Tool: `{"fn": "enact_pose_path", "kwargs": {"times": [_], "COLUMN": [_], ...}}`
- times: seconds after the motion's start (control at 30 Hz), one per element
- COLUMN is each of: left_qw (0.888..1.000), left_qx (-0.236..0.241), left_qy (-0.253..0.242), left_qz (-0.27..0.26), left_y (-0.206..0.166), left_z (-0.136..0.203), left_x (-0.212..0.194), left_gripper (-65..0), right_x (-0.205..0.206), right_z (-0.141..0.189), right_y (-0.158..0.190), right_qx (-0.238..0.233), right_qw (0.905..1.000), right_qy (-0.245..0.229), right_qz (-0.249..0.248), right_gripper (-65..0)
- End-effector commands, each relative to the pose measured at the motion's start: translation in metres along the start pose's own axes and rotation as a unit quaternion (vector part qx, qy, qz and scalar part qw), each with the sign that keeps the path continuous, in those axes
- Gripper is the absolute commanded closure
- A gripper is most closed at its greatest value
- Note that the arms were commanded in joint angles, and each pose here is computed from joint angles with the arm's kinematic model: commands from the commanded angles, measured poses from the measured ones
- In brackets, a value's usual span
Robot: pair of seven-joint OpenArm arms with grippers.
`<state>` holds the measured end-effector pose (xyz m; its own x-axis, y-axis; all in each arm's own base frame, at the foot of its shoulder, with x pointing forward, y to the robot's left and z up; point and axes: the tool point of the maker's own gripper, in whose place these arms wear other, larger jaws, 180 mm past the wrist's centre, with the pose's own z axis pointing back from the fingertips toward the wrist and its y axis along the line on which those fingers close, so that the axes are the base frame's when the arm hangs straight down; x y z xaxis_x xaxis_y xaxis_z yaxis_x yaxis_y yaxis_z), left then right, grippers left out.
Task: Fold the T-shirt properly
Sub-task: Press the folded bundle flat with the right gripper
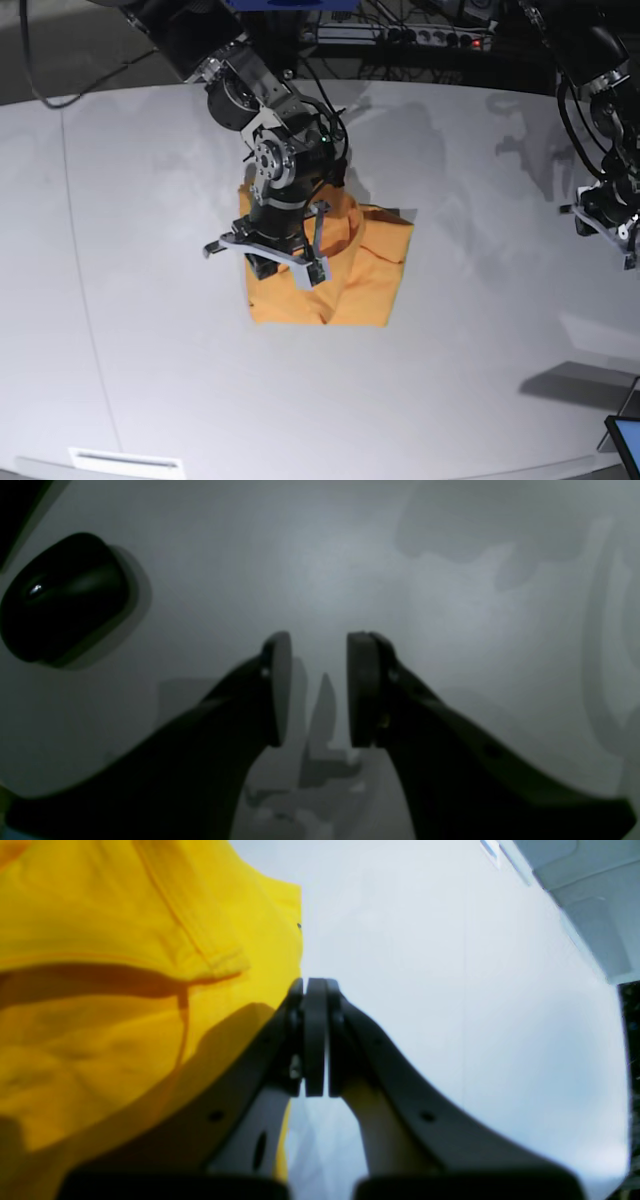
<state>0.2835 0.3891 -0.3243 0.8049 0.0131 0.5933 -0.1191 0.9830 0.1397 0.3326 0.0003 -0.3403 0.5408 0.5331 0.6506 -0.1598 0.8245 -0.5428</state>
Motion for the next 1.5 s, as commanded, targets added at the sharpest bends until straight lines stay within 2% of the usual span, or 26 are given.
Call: {"fn": "enact_pose_path", "kwargs": {"times": [0.0,0.13,0.57,0.77,1.2,1.47], "left_qw": [1.0,1.0,1.0,1.0,1.0,1.0], "left_qx": [0.004,-0.006,-0.01,-0.008,-0.007,-0.007], "left_qy": [-0.023,-0.016,-0.013,-0.013,-0.008,-0.002], "left_qz": [-0.013,-0.027,-0.023,-0.021,-0.021,-0.022], "left_y": [0.002,-0.009,-0.013,-0.01,-0.009,-0.009], "left_z": [0.006,0.001,-0.001,-0.001,-0.001,-0.002], "left_x": [0.017,0.015,0.012,0.012,0.008,0.003], "left_gripper": [-17.8,-17.8,-17.8,-17.8,-17.8,-17.8], "right_x": [0.017,0.015,0.016,0.012,0.045,0.05], "right_z": [0.002,0.002,0.004,0.007,0.021,0.013], "right_y": [-0.003,0.004,0.008,0.03,0.047,0.047], "right_qx": [-0.002,0.018,0.025,0.088,0.107,0.103], "right_qw": [0.9996,0.9994,0.9991,0.994,0.9926,0.9932], "right_qy": [-0.024,-0.016,-0.017,0.004,-0.049,-0.05], "right_qz": [-0.014,-0.026,-0.029,-0.066,-0.03,-0.02], "right_gripper": [0.0,0.0,0.0,0.0,0.0,0.0]}}
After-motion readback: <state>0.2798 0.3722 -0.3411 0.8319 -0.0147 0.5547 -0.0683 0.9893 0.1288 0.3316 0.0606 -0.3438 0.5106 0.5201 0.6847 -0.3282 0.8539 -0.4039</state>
